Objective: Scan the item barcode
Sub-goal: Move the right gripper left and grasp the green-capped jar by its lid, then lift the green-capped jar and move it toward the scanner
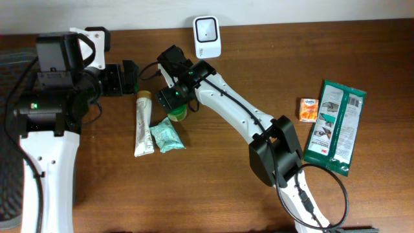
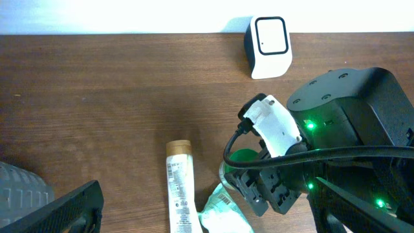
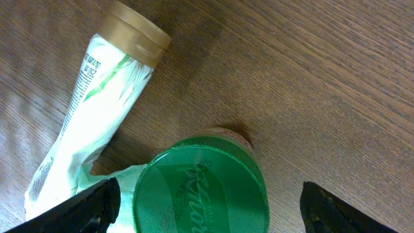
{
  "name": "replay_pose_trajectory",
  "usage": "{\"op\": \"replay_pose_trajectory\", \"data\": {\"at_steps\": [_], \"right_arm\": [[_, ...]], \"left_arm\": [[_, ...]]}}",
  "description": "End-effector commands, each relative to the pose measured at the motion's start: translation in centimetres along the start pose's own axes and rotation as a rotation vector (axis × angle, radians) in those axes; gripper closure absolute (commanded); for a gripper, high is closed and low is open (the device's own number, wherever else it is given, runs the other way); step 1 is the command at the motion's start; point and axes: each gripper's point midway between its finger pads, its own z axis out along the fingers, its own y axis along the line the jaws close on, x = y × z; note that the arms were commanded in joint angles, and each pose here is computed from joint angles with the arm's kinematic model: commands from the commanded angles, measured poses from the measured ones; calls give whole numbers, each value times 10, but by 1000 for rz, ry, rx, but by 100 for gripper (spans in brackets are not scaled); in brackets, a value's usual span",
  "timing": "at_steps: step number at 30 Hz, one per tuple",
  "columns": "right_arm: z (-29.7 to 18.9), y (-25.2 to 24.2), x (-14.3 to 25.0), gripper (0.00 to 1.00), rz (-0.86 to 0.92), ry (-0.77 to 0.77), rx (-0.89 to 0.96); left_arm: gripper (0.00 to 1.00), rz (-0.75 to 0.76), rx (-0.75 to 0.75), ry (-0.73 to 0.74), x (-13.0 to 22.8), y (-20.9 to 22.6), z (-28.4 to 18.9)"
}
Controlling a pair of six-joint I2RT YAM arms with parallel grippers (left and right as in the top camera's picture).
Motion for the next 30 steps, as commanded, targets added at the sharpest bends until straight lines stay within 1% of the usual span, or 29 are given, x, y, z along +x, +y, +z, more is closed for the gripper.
{"op": "replay_pose_trajectory", "data": {"at_steps": [1, 5, 10, 11, 12, 14, 16, 20, 23, 30], "right_arm": [[10, 3, 10, 14, -28, 30, -5], [25, -1, 27, 13, -23, 77, 1], [27, -2, 24, 14, -23, 64, 1], [27, -2, 23, 18, -24, 61, 0], [27, -2, 23, 19, -24, 61, 1], [27, -3, 23, 25, -23, 61, 3], [27, -3, 23, 27, -22, 62, 4], [23, -10, 24, 35, -9, 68, 10], [7, -23, 20, 42, 17, 61, 20], [-39, -54, 16, 53, 79, 56, 47]], "left_arm": [[1, 12, -8, -25, -6, 2, -7], [1, 12, -8, -25, -6, 2, -7], [1, 12, -8, -25, -6, 2, -7], [1, 12, -8, -25, -6, 2, -7], [1, 12, -8, -25, -6, 2, -7], [1, 12, -8, -25, -6, 2, -7], [1, 12, -8, -25, -6, 2, -7], [1, 12, -8, -25, -6, 2, -7], [1, 12, -8, -25, -6, 2, -7], [1, 12, -8, -25, -6, 2, -7]]}}
